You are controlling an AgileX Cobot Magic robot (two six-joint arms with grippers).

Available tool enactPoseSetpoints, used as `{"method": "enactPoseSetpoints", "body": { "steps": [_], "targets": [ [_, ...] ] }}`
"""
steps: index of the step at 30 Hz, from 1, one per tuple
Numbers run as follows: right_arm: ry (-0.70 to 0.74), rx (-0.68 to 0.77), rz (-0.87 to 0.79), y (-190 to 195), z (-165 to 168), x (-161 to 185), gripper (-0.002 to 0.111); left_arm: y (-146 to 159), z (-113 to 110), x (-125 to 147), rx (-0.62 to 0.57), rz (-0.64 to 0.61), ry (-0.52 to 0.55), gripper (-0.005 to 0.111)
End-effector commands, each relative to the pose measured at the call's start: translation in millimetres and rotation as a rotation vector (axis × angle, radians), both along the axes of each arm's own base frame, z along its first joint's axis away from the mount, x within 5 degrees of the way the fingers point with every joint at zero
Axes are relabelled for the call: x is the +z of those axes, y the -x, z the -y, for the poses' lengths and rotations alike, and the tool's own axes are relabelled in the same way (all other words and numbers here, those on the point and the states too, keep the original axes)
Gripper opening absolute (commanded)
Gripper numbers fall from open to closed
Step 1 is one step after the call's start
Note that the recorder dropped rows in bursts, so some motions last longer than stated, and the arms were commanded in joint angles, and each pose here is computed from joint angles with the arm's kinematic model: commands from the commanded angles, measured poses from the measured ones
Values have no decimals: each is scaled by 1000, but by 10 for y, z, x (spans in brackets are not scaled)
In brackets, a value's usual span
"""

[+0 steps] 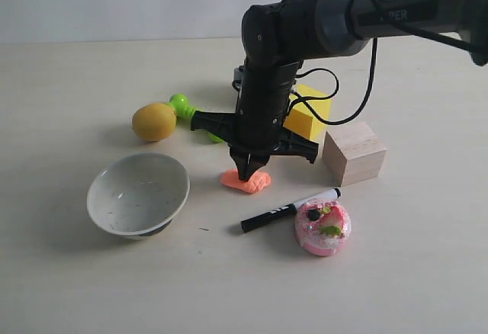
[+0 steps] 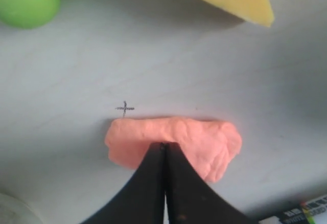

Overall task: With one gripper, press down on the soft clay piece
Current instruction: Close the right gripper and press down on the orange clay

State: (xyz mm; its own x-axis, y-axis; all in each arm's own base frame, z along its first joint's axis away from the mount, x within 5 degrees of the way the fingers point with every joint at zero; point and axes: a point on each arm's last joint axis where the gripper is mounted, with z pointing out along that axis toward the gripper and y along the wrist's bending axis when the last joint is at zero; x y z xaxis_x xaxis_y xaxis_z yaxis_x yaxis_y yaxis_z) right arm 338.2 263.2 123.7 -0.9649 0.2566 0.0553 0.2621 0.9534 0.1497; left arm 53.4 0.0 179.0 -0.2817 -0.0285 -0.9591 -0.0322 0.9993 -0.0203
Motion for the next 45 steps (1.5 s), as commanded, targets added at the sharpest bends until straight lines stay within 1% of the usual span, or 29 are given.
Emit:
{"method": "enactPoseSetpoints", "body": {
  "steps": [1, 14, 20, 45],
  "targets": [
    [1, 13, -30, 15, -47, -149, 0, 2, -1, 22, 2, 19, 1, 0],
    [51, 12, -153, 105, -52, -480, 0, 2, -1, 22, 2, 19, 1, 0],
    [89, 40, -210, 189, -76, -645, 0, 2, -1, 22, 2, 19, 1, 0],
    [122, 55, -229, 207, -47, -669, 0, 2, -1, 22, 2, 19, 1, 0]
  ]
}}
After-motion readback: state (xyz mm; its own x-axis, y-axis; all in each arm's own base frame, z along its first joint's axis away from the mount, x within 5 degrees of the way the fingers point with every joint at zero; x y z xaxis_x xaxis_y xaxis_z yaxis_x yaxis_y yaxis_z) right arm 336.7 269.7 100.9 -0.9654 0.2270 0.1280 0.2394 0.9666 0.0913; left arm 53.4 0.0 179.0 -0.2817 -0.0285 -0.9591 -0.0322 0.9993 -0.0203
